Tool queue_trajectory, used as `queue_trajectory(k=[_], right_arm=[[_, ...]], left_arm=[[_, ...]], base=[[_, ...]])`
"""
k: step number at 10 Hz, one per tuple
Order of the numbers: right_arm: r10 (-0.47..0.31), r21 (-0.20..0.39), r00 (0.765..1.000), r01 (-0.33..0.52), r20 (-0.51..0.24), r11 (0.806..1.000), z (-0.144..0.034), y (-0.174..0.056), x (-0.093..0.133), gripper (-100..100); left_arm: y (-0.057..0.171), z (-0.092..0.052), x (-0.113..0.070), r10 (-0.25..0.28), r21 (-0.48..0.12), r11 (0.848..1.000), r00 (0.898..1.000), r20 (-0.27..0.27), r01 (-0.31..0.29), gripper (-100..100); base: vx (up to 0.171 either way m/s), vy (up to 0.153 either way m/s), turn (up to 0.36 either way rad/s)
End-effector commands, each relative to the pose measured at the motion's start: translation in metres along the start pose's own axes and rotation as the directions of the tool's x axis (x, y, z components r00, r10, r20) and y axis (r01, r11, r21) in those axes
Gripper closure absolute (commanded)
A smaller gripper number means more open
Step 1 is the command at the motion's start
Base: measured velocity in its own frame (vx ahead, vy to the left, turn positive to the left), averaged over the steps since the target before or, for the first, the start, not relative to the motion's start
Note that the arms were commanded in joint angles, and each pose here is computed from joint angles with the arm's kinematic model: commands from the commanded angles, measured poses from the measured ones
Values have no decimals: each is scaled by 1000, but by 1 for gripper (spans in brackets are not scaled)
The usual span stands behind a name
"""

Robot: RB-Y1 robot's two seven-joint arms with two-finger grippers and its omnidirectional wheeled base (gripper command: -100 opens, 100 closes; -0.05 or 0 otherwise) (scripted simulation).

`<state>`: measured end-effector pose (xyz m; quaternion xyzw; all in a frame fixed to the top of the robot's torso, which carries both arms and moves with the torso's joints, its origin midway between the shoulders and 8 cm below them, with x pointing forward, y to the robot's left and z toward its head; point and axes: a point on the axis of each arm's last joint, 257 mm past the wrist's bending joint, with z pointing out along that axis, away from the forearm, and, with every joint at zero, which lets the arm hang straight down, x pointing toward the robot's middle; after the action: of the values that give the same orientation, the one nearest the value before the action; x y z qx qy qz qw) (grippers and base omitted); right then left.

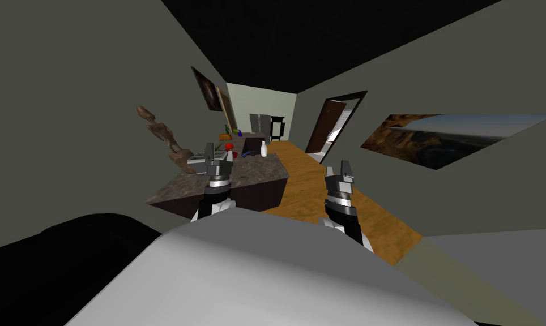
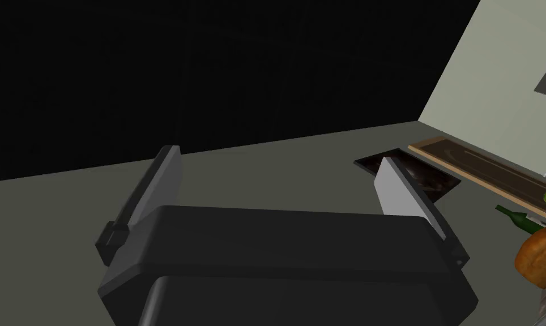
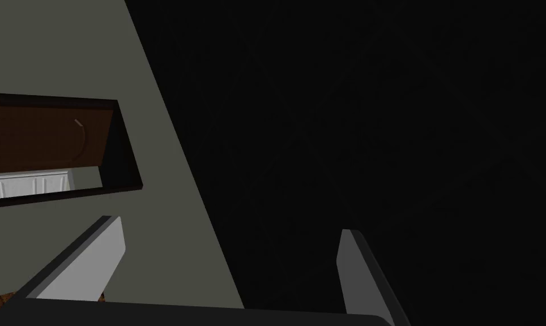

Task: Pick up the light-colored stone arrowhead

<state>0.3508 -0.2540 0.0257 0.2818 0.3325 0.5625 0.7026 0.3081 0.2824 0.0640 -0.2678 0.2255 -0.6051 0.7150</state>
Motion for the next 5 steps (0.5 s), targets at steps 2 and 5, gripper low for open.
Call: queue_trajectory(k=[2,5], right_arm=[[0,0,1000,0,0,1000,0,0,0,0],[0,0,1000,0,0,1000,0,0,0,0]], left_arm=[[12,1,1,16,-34,999,999,-48,-17,-100],[42,2,-7,43,-116,992,993,-108,-56,-100]], base=[[-33,-19,-10],[-78,-49,-17]])
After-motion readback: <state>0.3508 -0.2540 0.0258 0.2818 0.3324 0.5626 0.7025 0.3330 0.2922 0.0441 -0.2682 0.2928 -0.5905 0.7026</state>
